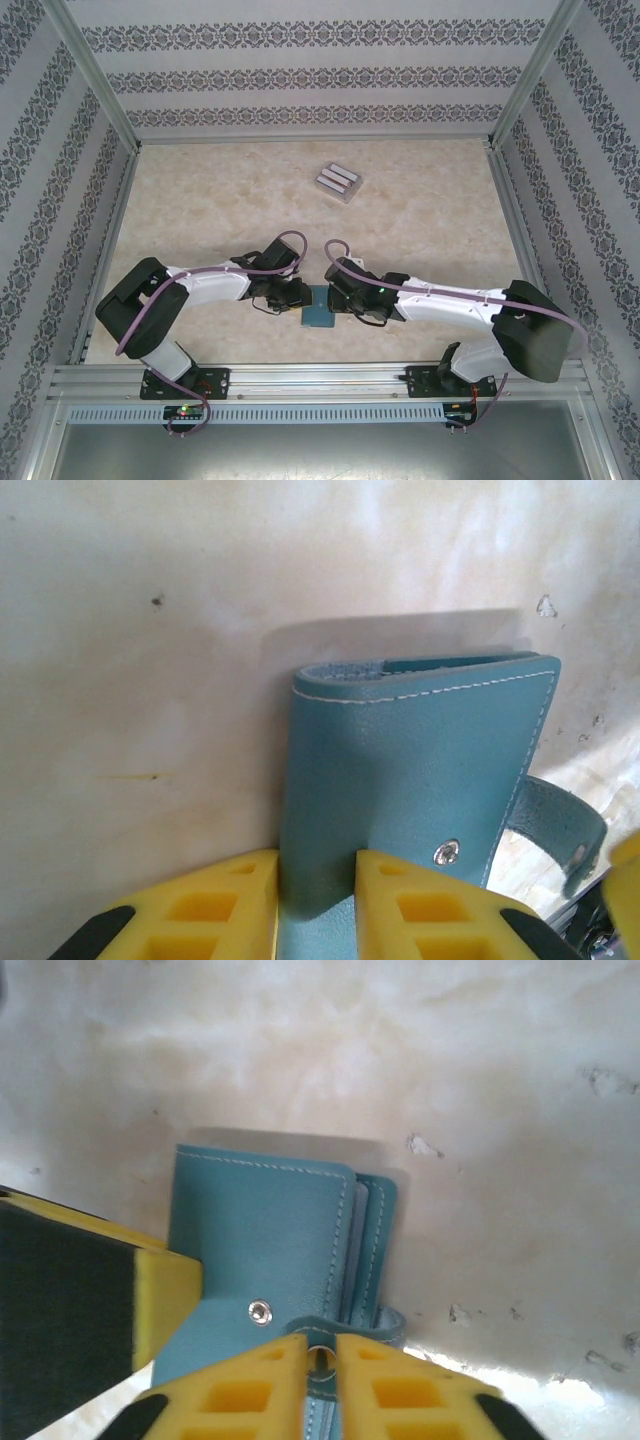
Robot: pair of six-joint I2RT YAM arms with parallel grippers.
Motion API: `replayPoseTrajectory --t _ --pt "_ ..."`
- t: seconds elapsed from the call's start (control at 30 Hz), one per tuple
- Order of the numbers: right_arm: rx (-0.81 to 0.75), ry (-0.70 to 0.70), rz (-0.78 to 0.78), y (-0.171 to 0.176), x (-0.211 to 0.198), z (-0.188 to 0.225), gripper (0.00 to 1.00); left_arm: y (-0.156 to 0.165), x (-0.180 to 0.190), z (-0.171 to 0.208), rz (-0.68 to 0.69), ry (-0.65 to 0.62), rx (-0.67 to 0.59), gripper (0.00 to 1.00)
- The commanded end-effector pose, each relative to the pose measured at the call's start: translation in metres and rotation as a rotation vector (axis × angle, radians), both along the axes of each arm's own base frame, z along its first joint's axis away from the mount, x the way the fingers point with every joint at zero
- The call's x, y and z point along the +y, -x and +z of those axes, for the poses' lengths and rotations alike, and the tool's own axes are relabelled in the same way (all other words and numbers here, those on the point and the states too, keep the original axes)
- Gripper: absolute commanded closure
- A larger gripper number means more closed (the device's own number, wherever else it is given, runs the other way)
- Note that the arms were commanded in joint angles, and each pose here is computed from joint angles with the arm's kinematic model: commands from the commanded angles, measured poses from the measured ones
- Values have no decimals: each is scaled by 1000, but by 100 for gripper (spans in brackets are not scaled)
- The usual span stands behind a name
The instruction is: Put the credit cards into the card holder
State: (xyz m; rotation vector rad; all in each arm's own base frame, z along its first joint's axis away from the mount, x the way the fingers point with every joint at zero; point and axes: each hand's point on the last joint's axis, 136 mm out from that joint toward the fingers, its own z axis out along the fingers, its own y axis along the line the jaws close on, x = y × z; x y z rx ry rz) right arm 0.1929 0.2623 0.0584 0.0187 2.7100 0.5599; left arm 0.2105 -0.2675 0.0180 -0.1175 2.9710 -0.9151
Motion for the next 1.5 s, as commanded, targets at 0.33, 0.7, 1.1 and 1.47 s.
replayPoseTrajectory --t 0.33,0.7,1.1,1.47 --pt "-14 144 59 1 -3 -9 51 12 8 -32 26 -53 59 78" --pt "-62 235 55 -8 -13 2 68 16 12 -37 37 -62 78 79" --pt "-44 228 63 -2 -17 -4 93 16 8 -40 22 -62 92 80" --pt "-39 272 65 1 -28 -5 81 15 8 -38 26 -58 93 80"
